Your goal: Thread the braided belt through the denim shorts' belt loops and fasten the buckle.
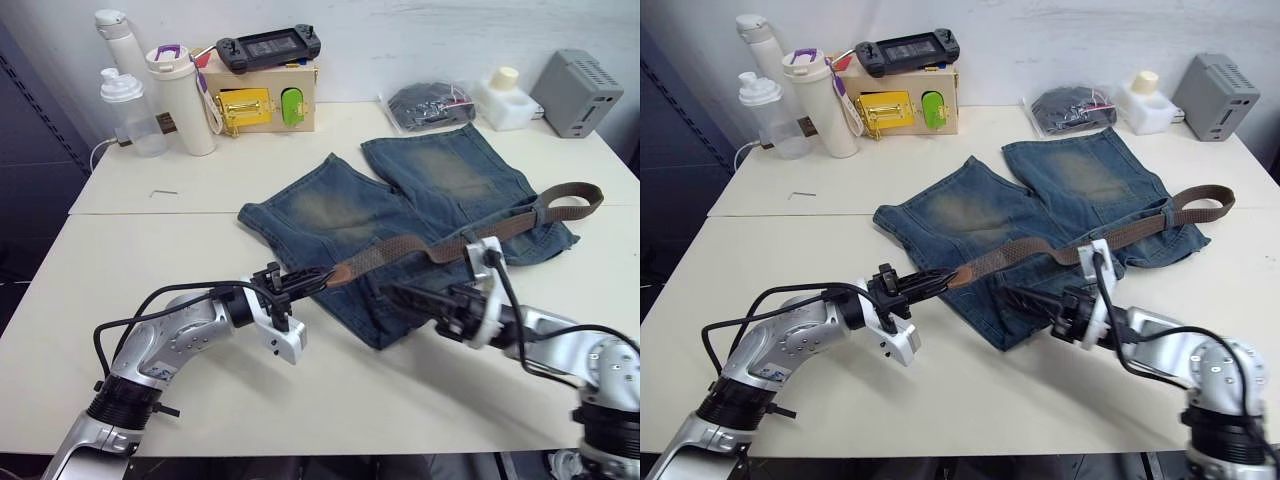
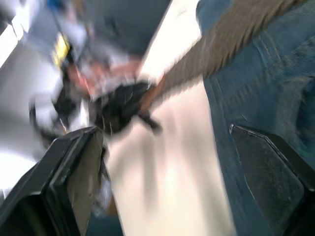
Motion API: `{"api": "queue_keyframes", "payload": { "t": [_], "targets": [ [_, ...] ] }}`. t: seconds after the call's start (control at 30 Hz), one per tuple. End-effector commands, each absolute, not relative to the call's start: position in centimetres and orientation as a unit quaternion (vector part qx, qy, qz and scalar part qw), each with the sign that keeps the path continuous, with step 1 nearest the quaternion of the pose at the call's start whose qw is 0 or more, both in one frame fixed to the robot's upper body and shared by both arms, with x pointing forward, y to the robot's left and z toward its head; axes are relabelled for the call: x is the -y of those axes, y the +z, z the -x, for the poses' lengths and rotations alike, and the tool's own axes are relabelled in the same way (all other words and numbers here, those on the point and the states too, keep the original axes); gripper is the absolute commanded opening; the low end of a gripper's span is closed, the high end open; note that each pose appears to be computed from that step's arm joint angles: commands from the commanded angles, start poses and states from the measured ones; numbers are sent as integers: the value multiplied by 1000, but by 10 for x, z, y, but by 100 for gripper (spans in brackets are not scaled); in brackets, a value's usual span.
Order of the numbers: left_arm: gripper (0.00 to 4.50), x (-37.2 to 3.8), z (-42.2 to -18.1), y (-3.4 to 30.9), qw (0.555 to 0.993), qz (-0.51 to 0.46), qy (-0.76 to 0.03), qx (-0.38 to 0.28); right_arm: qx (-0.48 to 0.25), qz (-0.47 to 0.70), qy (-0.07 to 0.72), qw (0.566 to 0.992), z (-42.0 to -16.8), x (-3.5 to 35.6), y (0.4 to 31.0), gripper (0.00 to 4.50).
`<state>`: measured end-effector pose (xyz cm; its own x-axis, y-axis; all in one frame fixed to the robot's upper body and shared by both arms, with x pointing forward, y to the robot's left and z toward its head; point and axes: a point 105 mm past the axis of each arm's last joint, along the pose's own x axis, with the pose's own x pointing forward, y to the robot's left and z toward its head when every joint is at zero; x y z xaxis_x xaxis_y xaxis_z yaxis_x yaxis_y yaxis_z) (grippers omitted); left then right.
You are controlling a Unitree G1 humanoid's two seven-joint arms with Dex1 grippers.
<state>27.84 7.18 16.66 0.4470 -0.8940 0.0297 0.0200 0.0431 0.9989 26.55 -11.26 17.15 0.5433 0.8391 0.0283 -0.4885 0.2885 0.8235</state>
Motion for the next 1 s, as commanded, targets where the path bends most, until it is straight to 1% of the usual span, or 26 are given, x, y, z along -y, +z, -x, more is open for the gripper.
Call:
{"api": "queue_keyframes", "payload": {
  "t": [0.03,0.13,0.23,0.27,0.3,0.33,0.37,0.4,0.43,0.47,0.5,0.53,0.57,0.6,0.63,0.67,0.7,0.83,0.9,1.0],
  "targets": [
    [0,-72,-277,174,612,-586,-362,388,-185,-482,372,771,-280,115,183,445],
    [0,-72,-277,173,612,-587,-363,387,-174,-505,342,773,-290,119,185,445],
    [0,-71,-277,174,611,-587,-363,388,-178,-504,331,778,-292,118,184,375],
    [0,-71,-277,174,611,-587,-363,388,-175,-506,332,777,-291,117,185,331],
    [0,-71,-277,174,611,-587,-363,389,-172,-509,332,775,-291,117,186,303],
    [0,-71,-277,175,610,-587,-363,389,-166,-515,330,773,-292,117,188,286],
    [0,-71,-276,175,610,-585,-365,390,-161,-520,329,771,-293,117,190,241],
    [0,-70,-275,175,611,-582,-369,390,-159,-521,329,771,-293,116,190,182],
    [0,-70,-274,175,611,-579,-372,390,-160,-520,329,771,-293,116,190,141],
    [0,-69,-273,174,609,-578,-377,391,-161,-519,329,772,-293,115,190,90],
    [40,-69,-271,174,613,-570,-383,390,-158,-523,325,772,-294,116,191,75],
    [80,-69,-270,175,617,-564,-386,390,-155,-526,322,772,-296,117,192,32],
    [129,-70,-270,176,624,-556,-388,388,-153,-528,318,773,-297,119,193,0],
    [145,-71,-272,175,633,-550,-389,381,-151,-527,312,776,-299,123,193,0],
    [193,-72,-273,175,642,-545,-390,373,-149,-526,303,780,-302,129,193,0],
    [220,-74,-274,173,650,-539,-394,362,-146,-523,296,786,-305,135,192,0],
    [266,-75,-273,171,663,-527,-402,348,-144,-513,289,796,-307,141,191,0],
    [266,-85,-266,167,721,-452,-434,296,-130,-486,266,822,-318,161,191,0],
    [266,-90,-261,162,740,-420,-455,263,-123,-466,263,835,-322,167,191,0],
    [266,-98,-248,147,766,-377,-482,199,-128,-439,263,850,-330,173,182,0]
  ]
}}
